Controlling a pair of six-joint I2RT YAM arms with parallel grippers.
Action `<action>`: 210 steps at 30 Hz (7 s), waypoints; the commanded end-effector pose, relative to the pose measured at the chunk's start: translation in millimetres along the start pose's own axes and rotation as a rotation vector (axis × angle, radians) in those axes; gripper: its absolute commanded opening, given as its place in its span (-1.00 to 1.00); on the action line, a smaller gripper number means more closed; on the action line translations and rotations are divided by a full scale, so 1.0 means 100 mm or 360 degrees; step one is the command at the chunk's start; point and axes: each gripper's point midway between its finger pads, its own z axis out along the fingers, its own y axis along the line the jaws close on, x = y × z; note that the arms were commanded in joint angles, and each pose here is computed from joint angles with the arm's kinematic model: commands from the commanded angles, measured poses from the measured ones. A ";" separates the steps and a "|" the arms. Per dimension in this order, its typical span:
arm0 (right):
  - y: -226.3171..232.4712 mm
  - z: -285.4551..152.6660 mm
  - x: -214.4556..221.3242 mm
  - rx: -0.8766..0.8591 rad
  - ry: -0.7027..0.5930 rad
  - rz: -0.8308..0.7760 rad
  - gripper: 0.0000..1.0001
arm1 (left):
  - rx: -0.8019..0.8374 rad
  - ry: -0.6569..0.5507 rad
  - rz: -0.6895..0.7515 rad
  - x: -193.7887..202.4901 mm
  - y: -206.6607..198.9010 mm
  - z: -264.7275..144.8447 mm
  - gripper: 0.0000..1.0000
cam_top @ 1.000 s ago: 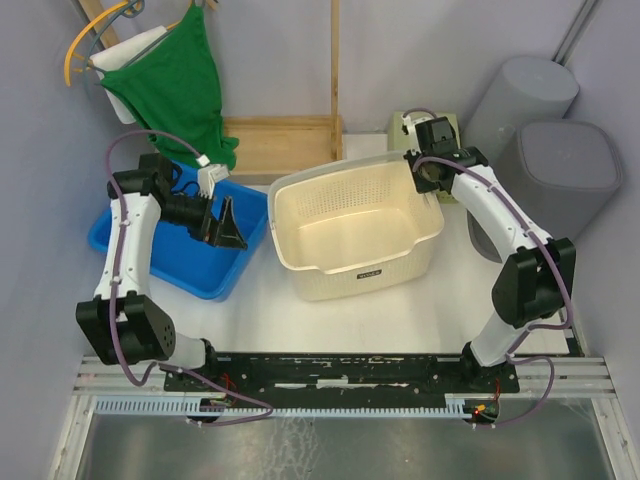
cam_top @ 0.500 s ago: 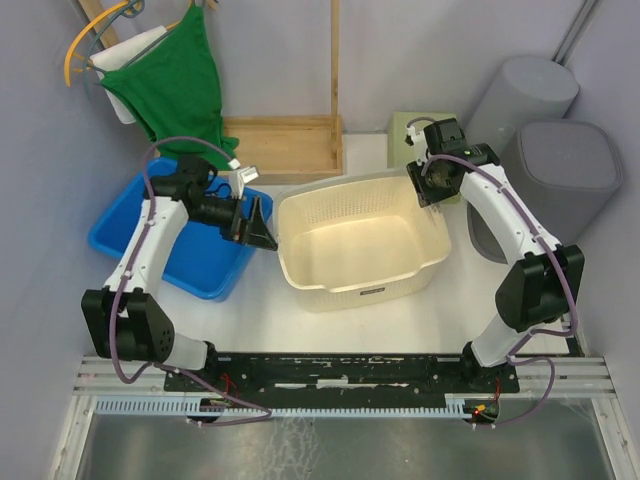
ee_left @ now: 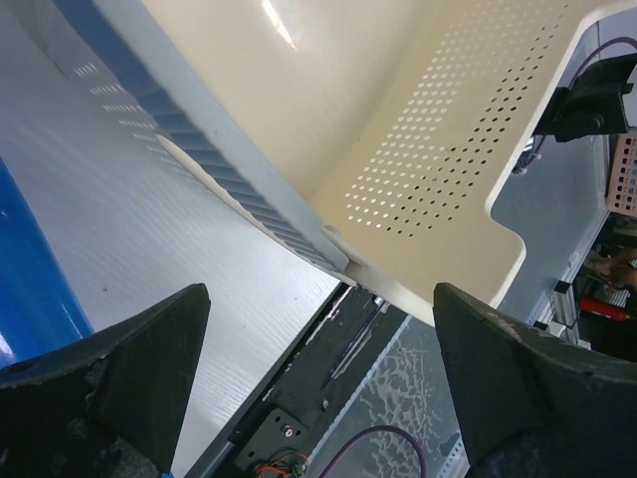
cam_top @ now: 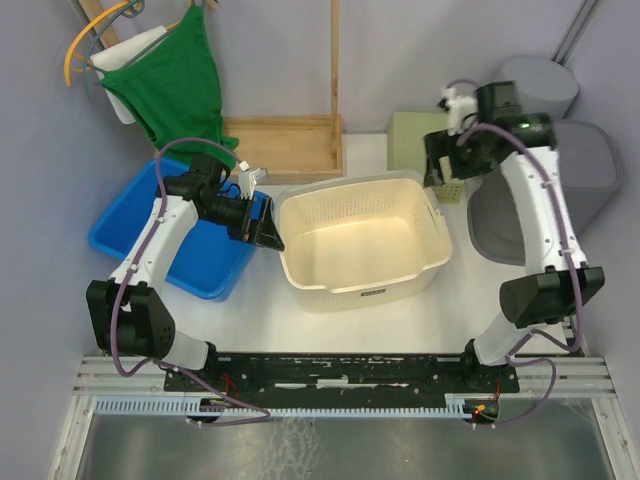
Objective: Turn the large container upside down
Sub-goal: Place the container at the center of the board, then turn the container upside down at the center of the board.
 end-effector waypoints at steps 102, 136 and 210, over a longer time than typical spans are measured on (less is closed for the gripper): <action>0.11 0.59 1.00 -0.0943 0.0422 0.0128 0.70 | -0.0193 0.0101 0.0090 0.33 0.21 0.05 0.90; 0.49 0.51 0.30 -0.1529 0.0197 0.0427 0.47 | -0.0148 0.0124 0.0061 0.34 0.21 0.10 0.89; 1.03 -0.87 -0.11 -0.0505 -0.0368 -0.1148 -1.00 | -0.0792 -0.0253 0.0620 -1.21 0.16 -0.48 0.90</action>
